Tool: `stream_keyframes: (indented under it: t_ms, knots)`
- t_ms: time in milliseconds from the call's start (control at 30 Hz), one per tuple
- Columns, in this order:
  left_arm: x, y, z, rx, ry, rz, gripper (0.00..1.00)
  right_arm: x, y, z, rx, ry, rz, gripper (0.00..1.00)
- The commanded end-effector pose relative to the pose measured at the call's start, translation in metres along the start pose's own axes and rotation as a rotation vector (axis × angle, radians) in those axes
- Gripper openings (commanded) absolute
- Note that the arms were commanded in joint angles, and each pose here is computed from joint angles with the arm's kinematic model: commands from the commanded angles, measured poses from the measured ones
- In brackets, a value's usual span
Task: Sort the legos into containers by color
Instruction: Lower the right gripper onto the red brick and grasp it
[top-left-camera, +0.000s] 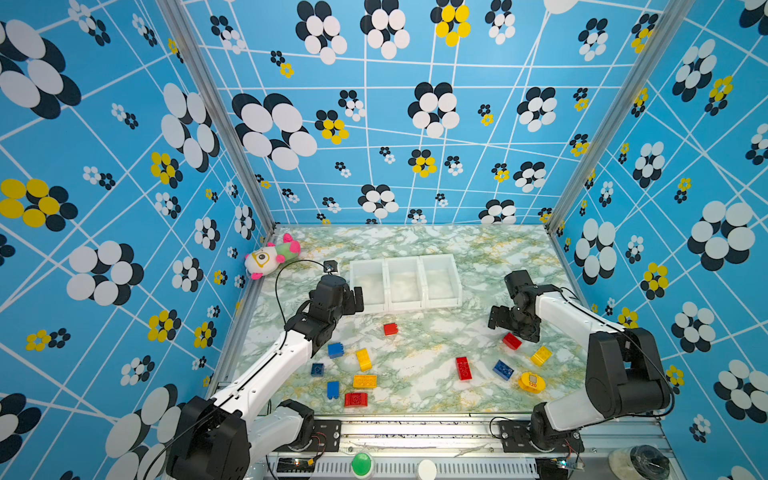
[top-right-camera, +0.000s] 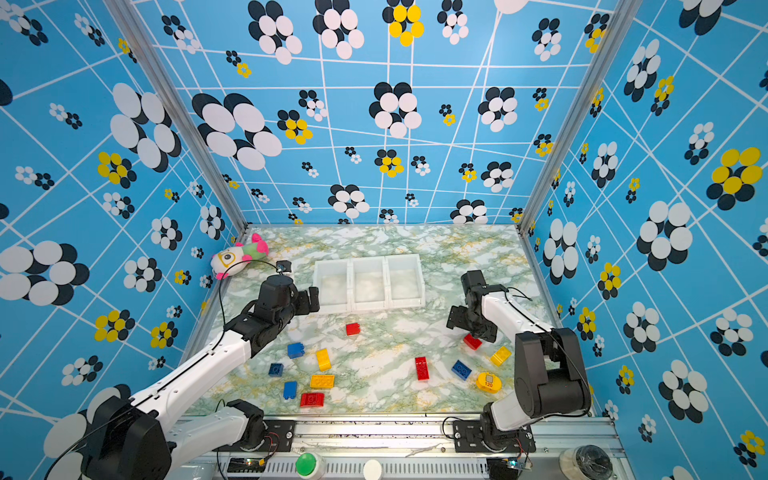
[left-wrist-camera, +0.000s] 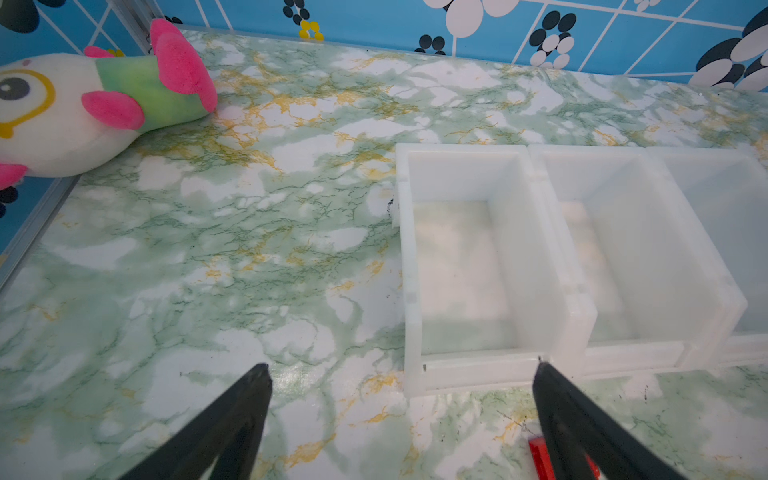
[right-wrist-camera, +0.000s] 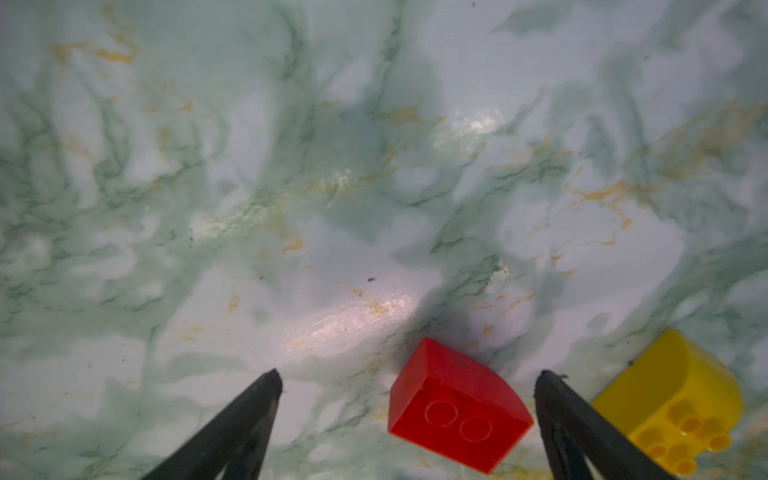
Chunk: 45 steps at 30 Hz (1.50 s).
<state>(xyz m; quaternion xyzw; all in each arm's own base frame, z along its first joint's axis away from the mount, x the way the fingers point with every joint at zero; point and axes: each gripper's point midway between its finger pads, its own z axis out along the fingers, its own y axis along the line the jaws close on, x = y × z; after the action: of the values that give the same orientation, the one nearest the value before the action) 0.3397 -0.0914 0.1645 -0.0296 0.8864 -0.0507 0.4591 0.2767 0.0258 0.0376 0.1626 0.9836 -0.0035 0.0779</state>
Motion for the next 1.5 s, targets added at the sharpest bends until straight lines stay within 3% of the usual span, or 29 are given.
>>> stream_keyframes:
  t_ms: [0, 533, 800, 1133, 1467]
  knots:
    - [-0.002, -0.007, 0.0, 0.019, -0.003, -0.008, 0.99, -0.002, 0.0, 0.009, -0.048, 0.01, 0.029, 0.98]
    - [-0.001, -0.009, 0.0, 0.015, -0.008, -0.012, 0.99, 0.034, 0.002, 0.008, -0.129, 0.07, 0.049, 0.98]
    - [0.0, -0.01, 0.001, 0.015, -0.004, -0.012, 0.99, 0.027, -0.012, 0.003, -0.048, 0.028, 0.011, 0.87]
    - [0.002, -0.008, -0.001, 0.009, -0.006, -0.011, 0.99, 0.019, -0.02, 0.008, 0.031, 0.019, -0.086, 0.81]
    - [0.001, -0.009, 0.0, 0.007, -0.006, -0.013, 0.99, 0.02, -0.005, 0.013, 0.027, 0.02, -0.154, 0.59]
